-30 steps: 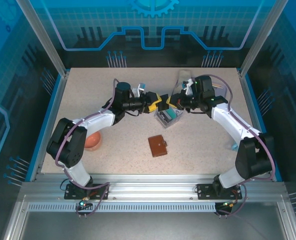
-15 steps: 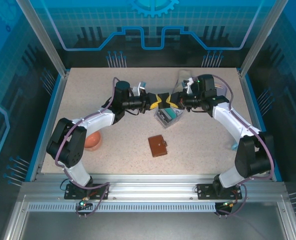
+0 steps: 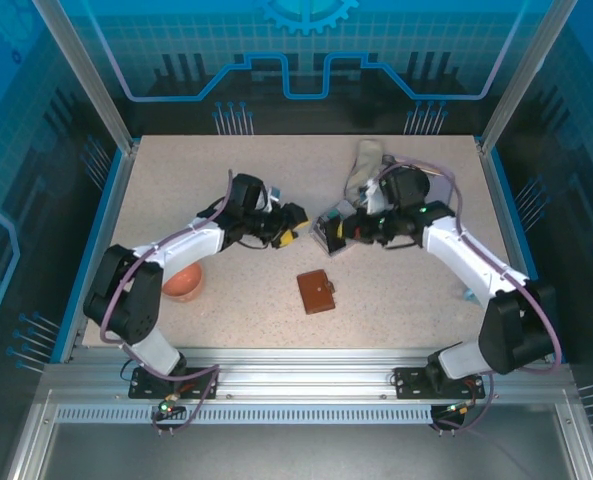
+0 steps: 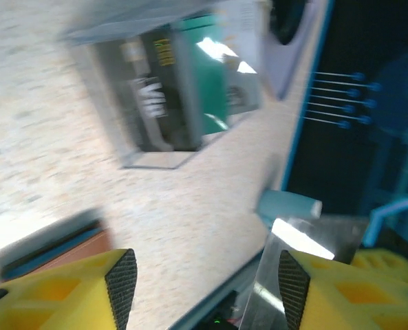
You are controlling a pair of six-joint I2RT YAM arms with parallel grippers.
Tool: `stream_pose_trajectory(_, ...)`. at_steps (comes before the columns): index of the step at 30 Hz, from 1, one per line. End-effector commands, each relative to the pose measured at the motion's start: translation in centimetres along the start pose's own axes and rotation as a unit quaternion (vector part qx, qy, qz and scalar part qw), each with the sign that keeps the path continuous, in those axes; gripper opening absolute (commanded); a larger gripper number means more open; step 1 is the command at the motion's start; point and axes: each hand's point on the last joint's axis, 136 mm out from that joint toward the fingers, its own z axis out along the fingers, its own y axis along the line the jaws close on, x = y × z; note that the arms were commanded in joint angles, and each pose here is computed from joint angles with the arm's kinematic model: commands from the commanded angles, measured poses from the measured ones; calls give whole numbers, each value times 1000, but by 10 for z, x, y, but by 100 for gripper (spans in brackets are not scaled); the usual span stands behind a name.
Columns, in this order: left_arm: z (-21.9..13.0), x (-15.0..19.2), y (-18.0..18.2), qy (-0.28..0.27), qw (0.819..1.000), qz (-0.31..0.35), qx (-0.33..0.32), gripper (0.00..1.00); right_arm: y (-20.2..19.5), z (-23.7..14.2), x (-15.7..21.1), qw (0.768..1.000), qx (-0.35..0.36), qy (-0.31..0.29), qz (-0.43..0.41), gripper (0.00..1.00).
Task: Put the credit cards into the card holder
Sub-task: Pick up the credit card from the storage box, then open the card holder at the center of the table.
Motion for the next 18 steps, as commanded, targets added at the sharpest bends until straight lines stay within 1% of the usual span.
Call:
stream_pose_trajectory(1, -15, 21, 52, -10, 995, -17, -95, 62, -23, 20, 51, 993, 97, 49, -52, 1)
stream_pose_trajectory(4, -17, 40, 66, 2, 993, -17, -119, 62, -22, 36, 68, 991, 111, 51, -57, 0)
stream_pose_trajectory(9, -5, 67, 78, 28, 991, -20, -130, 62, -32, 54, 83, 986, 141, 56, -64, 0)
stream_pose_trajectory(11, -1, 75, 82, 32, 990, -22, -135, 62, -37, 56, 85, 985, 149, 53, -64, 0)
stream_pose_trajectory(14, 7, 84, 86, 39, 990, -31, -132, 62, -57, 55, 93, 980, 181, 50, -57, 0)
stream_pose_trajectory(18, 16, 87, 88, 47, 990, -38, -129, 61, -70, 51, 96, 976, 203, 49, -53, 0)
